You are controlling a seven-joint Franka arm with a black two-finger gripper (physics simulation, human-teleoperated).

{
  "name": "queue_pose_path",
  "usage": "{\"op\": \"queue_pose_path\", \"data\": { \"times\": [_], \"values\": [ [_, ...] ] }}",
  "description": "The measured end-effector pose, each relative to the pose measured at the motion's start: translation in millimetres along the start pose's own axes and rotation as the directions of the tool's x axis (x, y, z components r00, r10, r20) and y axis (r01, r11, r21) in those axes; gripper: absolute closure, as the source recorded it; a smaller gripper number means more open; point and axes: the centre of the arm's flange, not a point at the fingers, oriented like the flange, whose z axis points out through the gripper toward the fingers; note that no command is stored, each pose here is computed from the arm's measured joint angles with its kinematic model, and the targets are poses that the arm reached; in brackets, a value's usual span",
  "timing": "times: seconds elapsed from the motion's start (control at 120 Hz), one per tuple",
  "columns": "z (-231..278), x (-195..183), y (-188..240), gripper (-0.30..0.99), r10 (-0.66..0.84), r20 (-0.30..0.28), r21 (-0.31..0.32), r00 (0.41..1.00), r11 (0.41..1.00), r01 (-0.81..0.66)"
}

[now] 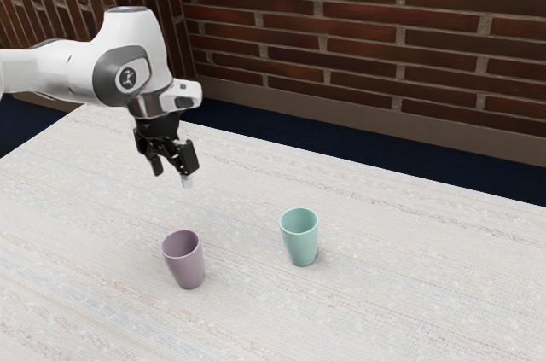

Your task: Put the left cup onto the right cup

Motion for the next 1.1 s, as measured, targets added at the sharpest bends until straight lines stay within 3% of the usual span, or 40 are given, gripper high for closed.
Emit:
{"op": "queue_pose_path", "data": {
  "times": [0.4, 0.675, 1.1],
  "values": [
    [32, -32, 52, 0.02, -0.004, -0.004, -0.011, 1.0, 1.0, 0.004],
    [36, -50, 60, 0.02, -0.063, -0.062, -0.017, 0.996, 0.998, 0.062],
    [63, -71, 76, 0.02, -0.158, -0.029, -0.01, 0.987, 0.987, 0.158]
  ]
}}
